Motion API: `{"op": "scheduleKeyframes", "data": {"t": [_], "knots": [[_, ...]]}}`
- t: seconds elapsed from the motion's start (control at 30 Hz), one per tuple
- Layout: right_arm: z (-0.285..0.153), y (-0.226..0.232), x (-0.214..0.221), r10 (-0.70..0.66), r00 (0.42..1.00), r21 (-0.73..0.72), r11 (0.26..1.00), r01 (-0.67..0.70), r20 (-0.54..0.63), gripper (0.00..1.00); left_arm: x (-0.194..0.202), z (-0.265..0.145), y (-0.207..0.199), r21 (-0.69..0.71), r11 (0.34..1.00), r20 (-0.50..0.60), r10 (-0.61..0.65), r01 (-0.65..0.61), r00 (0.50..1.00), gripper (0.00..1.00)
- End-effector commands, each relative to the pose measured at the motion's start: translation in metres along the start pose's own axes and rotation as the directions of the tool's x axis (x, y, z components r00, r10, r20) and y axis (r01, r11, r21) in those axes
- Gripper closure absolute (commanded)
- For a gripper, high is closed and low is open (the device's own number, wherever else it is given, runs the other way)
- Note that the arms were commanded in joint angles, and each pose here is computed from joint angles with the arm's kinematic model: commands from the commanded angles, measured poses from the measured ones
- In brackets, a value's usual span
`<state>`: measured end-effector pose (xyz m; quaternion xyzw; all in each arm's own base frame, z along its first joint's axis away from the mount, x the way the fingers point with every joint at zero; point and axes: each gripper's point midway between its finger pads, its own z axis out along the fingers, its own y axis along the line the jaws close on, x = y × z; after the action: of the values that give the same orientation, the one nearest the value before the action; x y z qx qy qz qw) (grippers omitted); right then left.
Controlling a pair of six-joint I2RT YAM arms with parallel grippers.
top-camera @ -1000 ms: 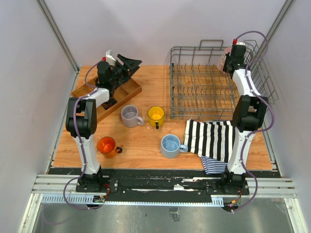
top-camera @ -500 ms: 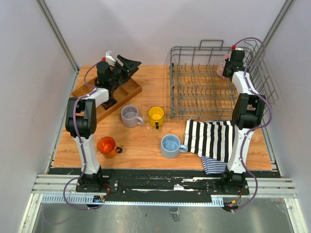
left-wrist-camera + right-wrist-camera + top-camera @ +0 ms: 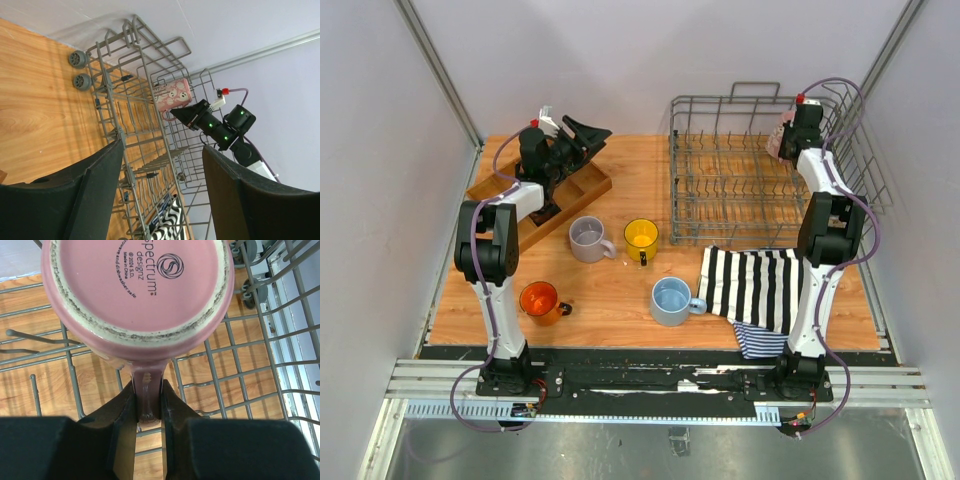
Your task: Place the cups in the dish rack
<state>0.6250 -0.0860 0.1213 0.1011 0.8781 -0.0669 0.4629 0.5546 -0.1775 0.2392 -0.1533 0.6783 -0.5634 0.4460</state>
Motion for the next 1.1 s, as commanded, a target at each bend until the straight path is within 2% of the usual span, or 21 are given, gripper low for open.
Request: {"op": "scheduleKeyframes", "data": {"t": [0.0, 0.13, 0.3, 0.63, 0.87, 1.07], "knots": [[-0.010, -0.015, -0.011, -0.038, 0.999, 0.060, 0.998, 0.036, 0.033, 0.87, -0.003, -0.008, -0.023, 0.051, 0.997, -0.013, 0.054, -0.053, 0.998, 0.31], [-0.015, -0.011, -0.008, -0.060, 0.998, 0.066, 0.996, 0.058, 0.032, 0.77, 0.000, -0.010, -0.021, 0.036, 0.996, -0.035, 0.081, -0.079, 0.996, 0.31], [-0.024, -0.008, -0.011, -0.056, 0.997, 0.065, 0.997, 0.053, 0.047, 0.74, 0.002, -0.013, -0.018, -0.006, 0.991, -0.065, 0.132, -0.133, 0.989, 0.30], [-0.040, -0.007, -0.014, -0.060, 0.996, 0.073, 0.996, 0.056, 0.058, 0.53, 0.010, -0.025, -0.016, -0.045, 0.985, -0.094, 0.163, -0.168, 0.982, 0.29], [-0.067, -0.010, -0.028, -0.048, 0.994, 0.084, 0.996, 0.040, 0.094, 0.49, 0.021, -0.039, -0.013, -0.093, 0.976, -0.145, 0.183, -0.197, 0.972, 0.28], [-0.102, -0.012, -0.040, -0.029, 0.992, 0.076, 0.997, 0.020, 0.122, 0.47, 0.048, -0.056, -0.002, -0.237, 0.929, -0.269, 0.218, -0.284, 0.938, 0.28]]}}
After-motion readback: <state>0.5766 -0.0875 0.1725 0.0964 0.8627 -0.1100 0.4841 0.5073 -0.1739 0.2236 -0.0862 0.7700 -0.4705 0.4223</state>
